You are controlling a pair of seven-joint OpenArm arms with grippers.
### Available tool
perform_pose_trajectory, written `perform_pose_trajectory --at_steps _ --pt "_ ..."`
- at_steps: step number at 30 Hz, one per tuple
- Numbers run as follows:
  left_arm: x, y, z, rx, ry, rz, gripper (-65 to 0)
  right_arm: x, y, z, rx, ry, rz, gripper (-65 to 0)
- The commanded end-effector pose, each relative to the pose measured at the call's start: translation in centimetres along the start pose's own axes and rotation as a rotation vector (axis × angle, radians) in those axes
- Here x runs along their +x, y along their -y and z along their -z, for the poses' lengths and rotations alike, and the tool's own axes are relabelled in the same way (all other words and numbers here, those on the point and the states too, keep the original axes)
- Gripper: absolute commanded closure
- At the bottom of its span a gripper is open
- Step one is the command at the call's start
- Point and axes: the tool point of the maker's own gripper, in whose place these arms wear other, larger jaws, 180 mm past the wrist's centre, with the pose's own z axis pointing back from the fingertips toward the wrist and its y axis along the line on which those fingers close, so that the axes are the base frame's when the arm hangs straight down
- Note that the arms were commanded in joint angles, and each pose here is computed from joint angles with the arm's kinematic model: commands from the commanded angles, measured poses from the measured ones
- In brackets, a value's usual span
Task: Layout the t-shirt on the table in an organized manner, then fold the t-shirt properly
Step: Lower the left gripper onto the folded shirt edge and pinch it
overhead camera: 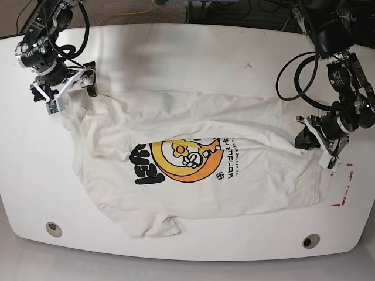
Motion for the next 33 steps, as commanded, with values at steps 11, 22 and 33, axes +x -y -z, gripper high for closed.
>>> perform_pose_trajectory --at_steps 11,22,33 --pt "1.4 -3.7 0.2 0.009 0.011 -0.061 -0.3 1.2 0.4 -0.5 -0.01 0.043 -0.016 -62.0" --pt "0.4 -6.0 0.7 0.014 0.033 -0.142 -0.4 1.3 0.4 -0.5 -0.01 0.046 -0.016 -62.0" --pt "0.9 -7.2 1.0 0.013 0.055 -0.18 -4.4 1.5 0.8 -0.7 -0.022 0.05 -0.02 -62.0"
